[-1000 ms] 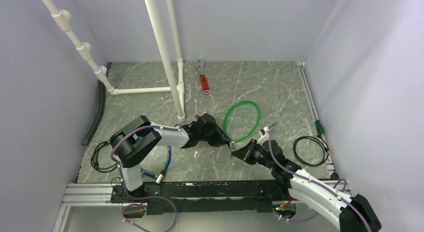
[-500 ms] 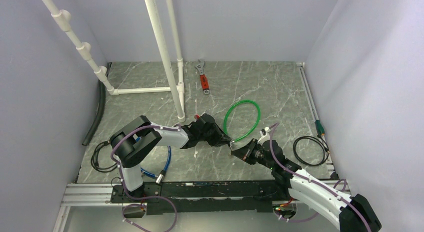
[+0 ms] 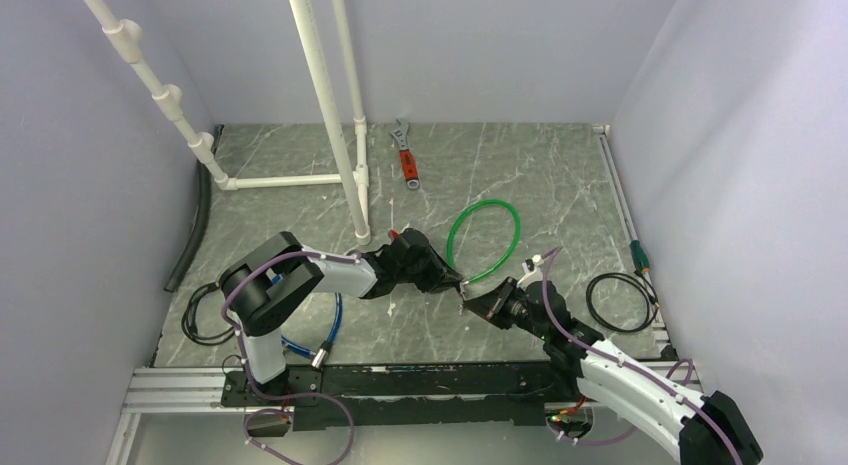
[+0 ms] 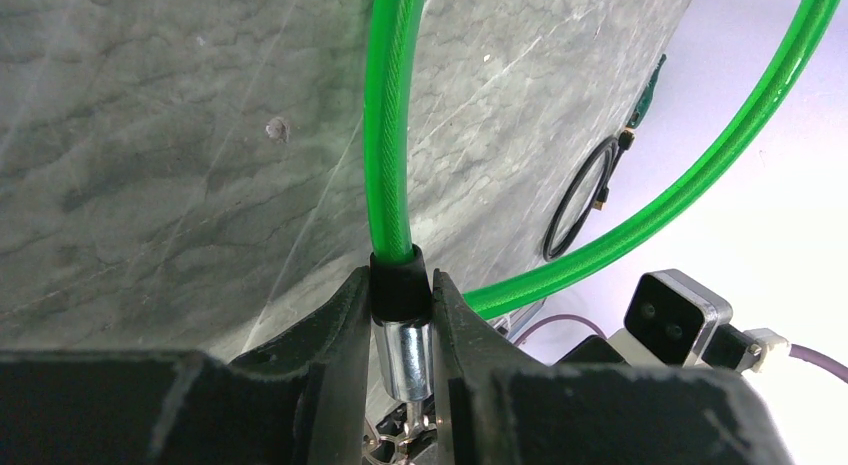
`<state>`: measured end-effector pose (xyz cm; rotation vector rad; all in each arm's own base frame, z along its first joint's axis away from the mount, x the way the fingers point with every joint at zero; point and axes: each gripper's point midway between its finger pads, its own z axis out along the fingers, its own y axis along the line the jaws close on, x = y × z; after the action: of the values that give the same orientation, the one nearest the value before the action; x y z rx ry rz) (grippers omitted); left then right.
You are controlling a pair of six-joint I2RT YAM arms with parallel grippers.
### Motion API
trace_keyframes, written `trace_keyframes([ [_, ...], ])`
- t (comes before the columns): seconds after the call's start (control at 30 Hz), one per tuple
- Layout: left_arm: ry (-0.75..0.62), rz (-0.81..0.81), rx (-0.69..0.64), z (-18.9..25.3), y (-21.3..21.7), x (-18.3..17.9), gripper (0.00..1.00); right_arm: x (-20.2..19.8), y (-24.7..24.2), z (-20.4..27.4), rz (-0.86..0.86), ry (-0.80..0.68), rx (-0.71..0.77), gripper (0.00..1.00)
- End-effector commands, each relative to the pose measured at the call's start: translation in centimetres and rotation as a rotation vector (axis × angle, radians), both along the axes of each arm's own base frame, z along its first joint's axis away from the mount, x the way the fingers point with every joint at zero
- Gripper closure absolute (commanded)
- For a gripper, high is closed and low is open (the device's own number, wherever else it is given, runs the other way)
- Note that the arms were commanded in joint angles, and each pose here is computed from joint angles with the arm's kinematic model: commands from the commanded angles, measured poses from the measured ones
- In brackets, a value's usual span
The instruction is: Unlock with the key
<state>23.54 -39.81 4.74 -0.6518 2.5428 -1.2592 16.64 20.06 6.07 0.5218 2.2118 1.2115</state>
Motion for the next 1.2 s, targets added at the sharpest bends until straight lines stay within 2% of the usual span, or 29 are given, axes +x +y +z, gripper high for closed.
trace_keyframes([
  [0.0,0.002,-0.039,-0.052,1.1,-1.0,-0.9,1.00,2.2,-0.7,1.7,-0.098,-0.075,0.006,1.00],
  [0.4,0.019,-0.029,-0.048,1.0,-1.5,-1.0,1.00,3.0,-0.6,1.7,-0.108,-0.083,-0.024,1.00],
  [0.8,0.067,-0.023,-0.102,0.8,-2.3,-1.3,1.00,3.5,-0.4,1.9,-0.103,-0.119,-0.016,1.00],
  [1.17,0.031,-0.046,-0.120,2.4,-2.1,-1.5,1.00,2.6,-0.1,3.0,-0.013,-0.275,-0.009,1.00],
])
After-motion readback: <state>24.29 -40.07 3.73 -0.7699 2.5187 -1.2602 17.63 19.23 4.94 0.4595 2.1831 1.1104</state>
